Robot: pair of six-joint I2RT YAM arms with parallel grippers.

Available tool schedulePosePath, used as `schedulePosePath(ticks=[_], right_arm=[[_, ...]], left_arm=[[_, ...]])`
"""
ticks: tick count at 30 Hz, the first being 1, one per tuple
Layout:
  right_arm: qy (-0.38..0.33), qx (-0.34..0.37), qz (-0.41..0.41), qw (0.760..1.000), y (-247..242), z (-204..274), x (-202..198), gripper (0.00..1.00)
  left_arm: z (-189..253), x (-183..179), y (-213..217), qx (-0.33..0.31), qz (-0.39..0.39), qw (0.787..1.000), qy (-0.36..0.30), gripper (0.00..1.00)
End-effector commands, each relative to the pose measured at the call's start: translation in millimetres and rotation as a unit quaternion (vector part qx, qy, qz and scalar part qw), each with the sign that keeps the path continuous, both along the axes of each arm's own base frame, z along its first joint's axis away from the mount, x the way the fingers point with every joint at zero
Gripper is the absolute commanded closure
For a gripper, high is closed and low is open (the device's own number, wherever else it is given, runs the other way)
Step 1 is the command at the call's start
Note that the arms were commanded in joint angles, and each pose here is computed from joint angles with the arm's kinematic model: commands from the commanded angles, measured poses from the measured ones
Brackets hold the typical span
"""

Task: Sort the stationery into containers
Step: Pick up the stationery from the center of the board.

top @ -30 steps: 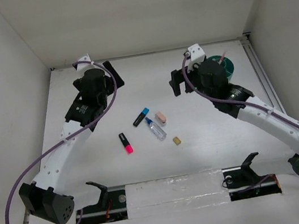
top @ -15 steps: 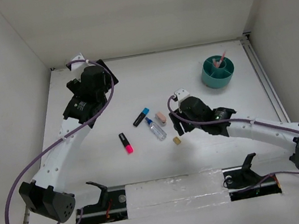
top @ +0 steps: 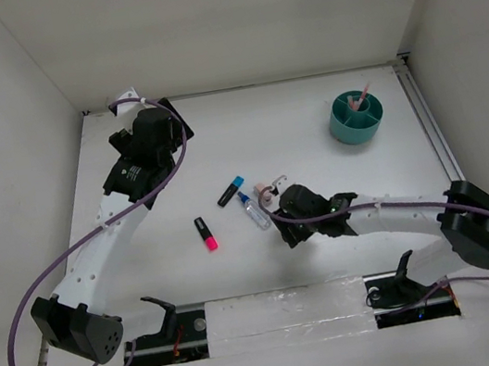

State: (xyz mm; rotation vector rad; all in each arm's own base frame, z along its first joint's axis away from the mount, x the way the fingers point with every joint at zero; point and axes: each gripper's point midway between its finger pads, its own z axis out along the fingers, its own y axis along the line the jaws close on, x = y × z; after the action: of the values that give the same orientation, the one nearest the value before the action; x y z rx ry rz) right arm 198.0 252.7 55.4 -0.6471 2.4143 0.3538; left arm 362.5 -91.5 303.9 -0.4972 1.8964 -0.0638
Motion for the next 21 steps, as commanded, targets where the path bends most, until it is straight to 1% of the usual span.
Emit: schedulePosePath(ticks=[1,8,15,21], right_arm=[[-0.004,0.017,-0.004,1.000,18,-4,6,0.37],[-0.016,-0.009,-0.016,1.000,16,-12,20,0.38],[-0.012,-0.011,-0.007,1.000,27,-22,28,0.41],[-0.004,-0.023,-0.006,1.000,26,-30,28,0.52]], left_arm=[[25,-3,3,-0.010,0.001,1.000,-0.028,0.00],[25,-3,1,-0.011,-0.003,1.000,-0.027,0.00],[24,-3,0,-0.009,-0.009,1.000,-0.026,0.00],[26,-2,-1,-0.011,-0.009,0.999,-0.030,0.00]])
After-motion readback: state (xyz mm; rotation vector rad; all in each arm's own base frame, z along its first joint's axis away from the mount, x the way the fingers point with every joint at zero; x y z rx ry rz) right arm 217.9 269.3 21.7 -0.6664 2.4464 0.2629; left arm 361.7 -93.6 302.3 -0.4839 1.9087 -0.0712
